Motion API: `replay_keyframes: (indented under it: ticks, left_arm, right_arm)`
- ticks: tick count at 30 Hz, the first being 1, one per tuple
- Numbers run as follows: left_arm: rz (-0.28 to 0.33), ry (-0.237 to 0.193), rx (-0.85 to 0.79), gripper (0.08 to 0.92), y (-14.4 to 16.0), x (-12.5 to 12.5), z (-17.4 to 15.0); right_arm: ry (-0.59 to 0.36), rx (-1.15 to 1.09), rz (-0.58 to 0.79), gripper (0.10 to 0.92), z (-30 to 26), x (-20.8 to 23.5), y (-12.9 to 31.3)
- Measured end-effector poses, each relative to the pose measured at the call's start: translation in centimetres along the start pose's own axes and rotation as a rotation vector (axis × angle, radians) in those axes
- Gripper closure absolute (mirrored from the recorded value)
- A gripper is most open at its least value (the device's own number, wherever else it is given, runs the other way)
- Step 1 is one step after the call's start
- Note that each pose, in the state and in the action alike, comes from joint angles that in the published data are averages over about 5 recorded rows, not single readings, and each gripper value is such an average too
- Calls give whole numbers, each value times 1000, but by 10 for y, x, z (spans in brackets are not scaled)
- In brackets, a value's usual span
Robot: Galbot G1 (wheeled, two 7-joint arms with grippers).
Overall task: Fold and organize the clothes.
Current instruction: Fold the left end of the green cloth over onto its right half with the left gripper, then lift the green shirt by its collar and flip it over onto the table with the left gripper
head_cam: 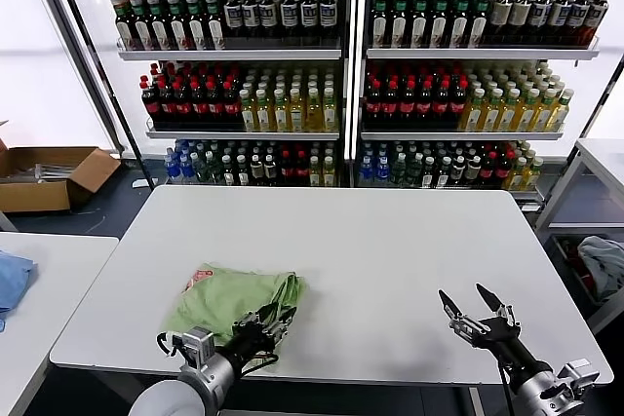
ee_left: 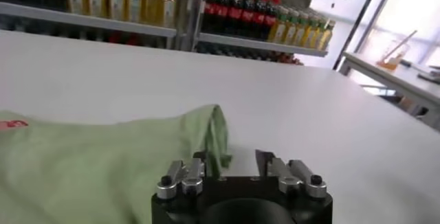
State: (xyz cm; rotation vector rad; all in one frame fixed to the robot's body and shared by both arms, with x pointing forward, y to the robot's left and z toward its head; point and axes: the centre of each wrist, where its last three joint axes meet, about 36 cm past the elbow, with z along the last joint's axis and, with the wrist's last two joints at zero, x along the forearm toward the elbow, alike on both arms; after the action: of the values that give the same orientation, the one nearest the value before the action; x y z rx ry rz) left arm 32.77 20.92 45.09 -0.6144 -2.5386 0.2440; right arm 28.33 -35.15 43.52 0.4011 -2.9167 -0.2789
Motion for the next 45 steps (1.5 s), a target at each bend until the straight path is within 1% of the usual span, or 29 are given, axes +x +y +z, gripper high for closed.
replay_keyframes:
  ticks: [3, 5, 8, 11, 15, 19, 25, 29, 31, 34, 40, 45]
  left_arm:
    - [6, -26, 33, 388, 4, 15, -17]
    - [-9, -49, 43, 327, 14, 25, -30]
    - [-55, -80, 39, 242, 37, 34, -47]
    - [-114, -85, 35, 190, 65, 37, -54]
    - [-183, -67, 46, 178, 101, 32, -50]
    - [-227, -34, 60, 177, 128, 24, -37]
    - [-253, 18, 83, 177, 155, 12, -17]
    - [-264, 42, 97, 177, 167, 6, -7]
    - [-267, 50, 103, 189, 170, 4, -2]
    - [-269, 58, 108, 250, 173, 2, 3]
    - [-268, 60, 107, 423, 172, -2, 13]
    - [-262, 48, 102, 571, 164, -5, 19]
  right_arm:
    - [1, -3, -2, 200, 1, -1, 1]
    - [4, -4, -3, 200, 2, -1, 2]
    - [8, -6, -4, 200, 4, -1, 2]
    - [13, -7, 1, 200, 6, 0, 1]
    - [19, -4, 6, 200, 6, 2, -2]
    - [21, -1, 12, 200, 4, 5, -5]
    - [17, 6, 20, 200, 1, 7, -7]
    - [10, 8, 19, 200, -2, 6, -6]
    - [8, 9, 18, 200, -3, 5, -6]
    - [7, 9, 16, 200, -4, 4, -5]
    - [6, 9, 12, 200, -6, 2, -3]
    - [4, 7, 12, 200, -6, 1, -3]
